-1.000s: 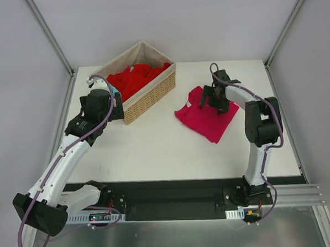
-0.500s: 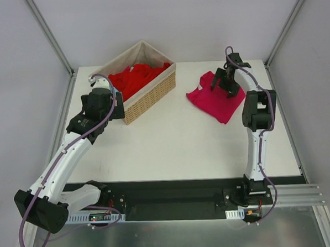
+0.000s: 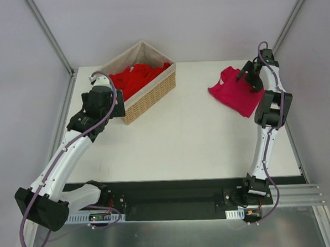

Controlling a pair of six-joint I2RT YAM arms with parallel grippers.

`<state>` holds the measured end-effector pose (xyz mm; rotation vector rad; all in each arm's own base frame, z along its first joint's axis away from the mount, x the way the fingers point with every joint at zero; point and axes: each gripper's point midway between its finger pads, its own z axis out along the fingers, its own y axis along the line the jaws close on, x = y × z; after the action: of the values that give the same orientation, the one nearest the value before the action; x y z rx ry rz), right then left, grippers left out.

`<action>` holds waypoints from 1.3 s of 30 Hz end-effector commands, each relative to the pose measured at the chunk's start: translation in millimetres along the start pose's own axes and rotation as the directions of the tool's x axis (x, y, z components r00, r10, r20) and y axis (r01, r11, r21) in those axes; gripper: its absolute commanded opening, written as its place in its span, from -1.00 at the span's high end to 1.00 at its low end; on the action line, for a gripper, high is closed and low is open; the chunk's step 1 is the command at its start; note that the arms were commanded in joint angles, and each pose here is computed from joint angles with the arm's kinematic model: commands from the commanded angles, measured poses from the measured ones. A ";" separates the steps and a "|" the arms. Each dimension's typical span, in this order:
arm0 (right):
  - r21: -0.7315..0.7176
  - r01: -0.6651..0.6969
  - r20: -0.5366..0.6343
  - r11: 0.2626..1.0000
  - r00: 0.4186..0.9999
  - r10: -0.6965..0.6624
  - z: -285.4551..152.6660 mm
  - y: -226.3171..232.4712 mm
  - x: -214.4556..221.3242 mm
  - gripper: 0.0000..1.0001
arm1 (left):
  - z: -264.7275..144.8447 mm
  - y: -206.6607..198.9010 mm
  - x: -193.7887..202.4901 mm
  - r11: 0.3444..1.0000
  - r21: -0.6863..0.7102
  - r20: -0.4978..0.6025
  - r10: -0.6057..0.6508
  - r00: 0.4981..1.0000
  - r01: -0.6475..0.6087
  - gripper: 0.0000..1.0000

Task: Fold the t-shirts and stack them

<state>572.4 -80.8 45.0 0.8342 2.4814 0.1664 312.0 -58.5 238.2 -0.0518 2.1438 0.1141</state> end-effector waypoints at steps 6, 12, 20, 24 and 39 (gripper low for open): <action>-0.148 0.170 0.333 0.974 0.936 -0.113 -166.9 70.4 -52.3 -0.93 | -11.1 -53.8 -60.0 0.967 0.255 0.099 -0.014 0.995 -0.012 -0.98; -0.334 0.370 0.420 0.867 0.882 -0.214 -311.0 153.4 21.0 -0.93 | -6.8 -107.0 -103.8 0.862 0.465 0.251 0.089 0.964 -0.200 -0.98; -0.416 0.505 0.428 0.756 0.842 -0.328 -365.9 152.4 153.1 -0.93 | 52.7 -165.0 -105.0 0.730 0.639 0.211 0.140 0.968 -0.244 -0.98; -0.365 0.559 0.470 0.744 0.801 -0.371 -388.6 127.0 173.0 -0.93 | 86.3 -174.5 -90.4 0.704 0.678 0.150 0.147 0.978 -0.210 -0.98; -0.345 0.569 0.497 0.746 0.785 -0.369 -408.7 87.9 187.0 -0.93 | 170.0 -147.0 -47.2 0.760 0.647 -0.049 0.112 0.993 -0.054 1.00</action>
<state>288.2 121.9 351.8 -0.0027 2.0148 0.3925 471.0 -211.0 180.7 0.5649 2.1403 -0.6440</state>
